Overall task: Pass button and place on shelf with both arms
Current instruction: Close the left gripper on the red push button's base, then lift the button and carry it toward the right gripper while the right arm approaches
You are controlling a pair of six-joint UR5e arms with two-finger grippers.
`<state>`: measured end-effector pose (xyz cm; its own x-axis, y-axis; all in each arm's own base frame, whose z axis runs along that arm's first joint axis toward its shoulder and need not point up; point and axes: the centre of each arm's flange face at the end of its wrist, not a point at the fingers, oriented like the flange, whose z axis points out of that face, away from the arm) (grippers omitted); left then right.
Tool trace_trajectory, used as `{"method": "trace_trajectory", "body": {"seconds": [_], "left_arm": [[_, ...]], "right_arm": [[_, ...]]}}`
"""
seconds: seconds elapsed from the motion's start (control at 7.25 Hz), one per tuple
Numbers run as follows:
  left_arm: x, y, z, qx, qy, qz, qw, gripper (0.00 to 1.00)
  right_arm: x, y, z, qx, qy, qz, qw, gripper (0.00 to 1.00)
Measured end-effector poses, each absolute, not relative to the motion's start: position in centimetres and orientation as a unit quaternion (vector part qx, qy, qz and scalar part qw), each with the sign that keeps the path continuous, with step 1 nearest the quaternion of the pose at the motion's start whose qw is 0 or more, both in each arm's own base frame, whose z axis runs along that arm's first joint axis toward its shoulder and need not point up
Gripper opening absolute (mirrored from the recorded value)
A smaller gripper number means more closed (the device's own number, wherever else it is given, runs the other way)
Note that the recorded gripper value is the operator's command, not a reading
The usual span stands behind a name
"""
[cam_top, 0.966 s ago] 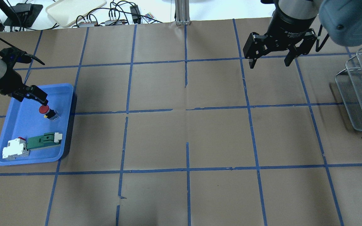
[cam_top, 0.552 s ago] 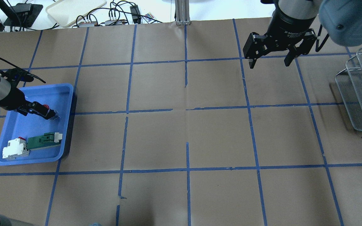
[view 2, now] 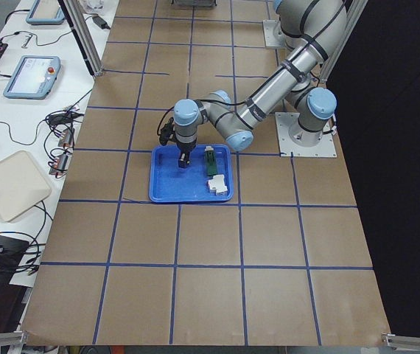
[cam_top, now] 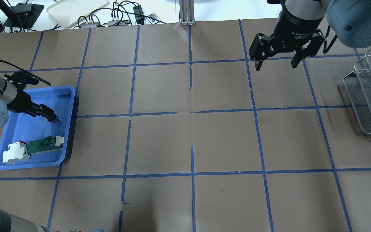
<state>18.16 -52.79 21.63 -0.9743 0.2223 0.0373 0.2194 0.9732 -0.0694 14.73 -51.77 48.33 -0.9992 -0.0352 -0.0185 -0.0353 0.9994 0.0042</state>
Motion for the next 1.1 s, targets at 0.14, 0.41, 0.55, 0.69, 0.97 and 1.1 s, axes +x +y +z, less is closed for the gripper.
{"method": "trace_trajectory", "body": {"seconds": [0.14, 0.41, 0.55, 0.69, 0.97, 1.1], "left_arm": [[18.1, -52.9, 21.6, -0.113, -0.993, 0.038, 0.026, 0.54], [18.0, -53.0, 21.9, -0.116, -0.992, 0.045, 0.027, 0.12], [18.0, -53.0, 22.1, -0.118, -0.992, 0.048, 0.025, 0.05], [18.0, -53.0, 22.5, -0.119, -0.991, 0.051, 0.023, 0.05], [17.4, -53.1, 24.1, -0.121, -0.991, 0.057, 0.025, 0.04], [16.6, -53.0, 25.5, -0.118, -0.990, 0.056, 0.047, 0.01]], "right_arm": [[14.7, -51.8, 48.3, -0.018, 1.000, 0.003, 0.009, 1.00], [14.7, -51.8, 48.3, -0.017, 1.000, 0.003, 0.009, 1.00], [14.7, -51.7, 48.2, -0.017, 1.000, 0.004, 0.009, 1.00], [14.7, -51.6, 48.0, -0.017, 1.000, 0.006, 0.009, 1.00], [14.7, -51.3, 47.4, -0.017, 1.000, 0.011, 0.009, 1.00], [14.7, -51.2, 47.4, -0.017, 1.000, 0.011, 0.009, 1.00]]}}
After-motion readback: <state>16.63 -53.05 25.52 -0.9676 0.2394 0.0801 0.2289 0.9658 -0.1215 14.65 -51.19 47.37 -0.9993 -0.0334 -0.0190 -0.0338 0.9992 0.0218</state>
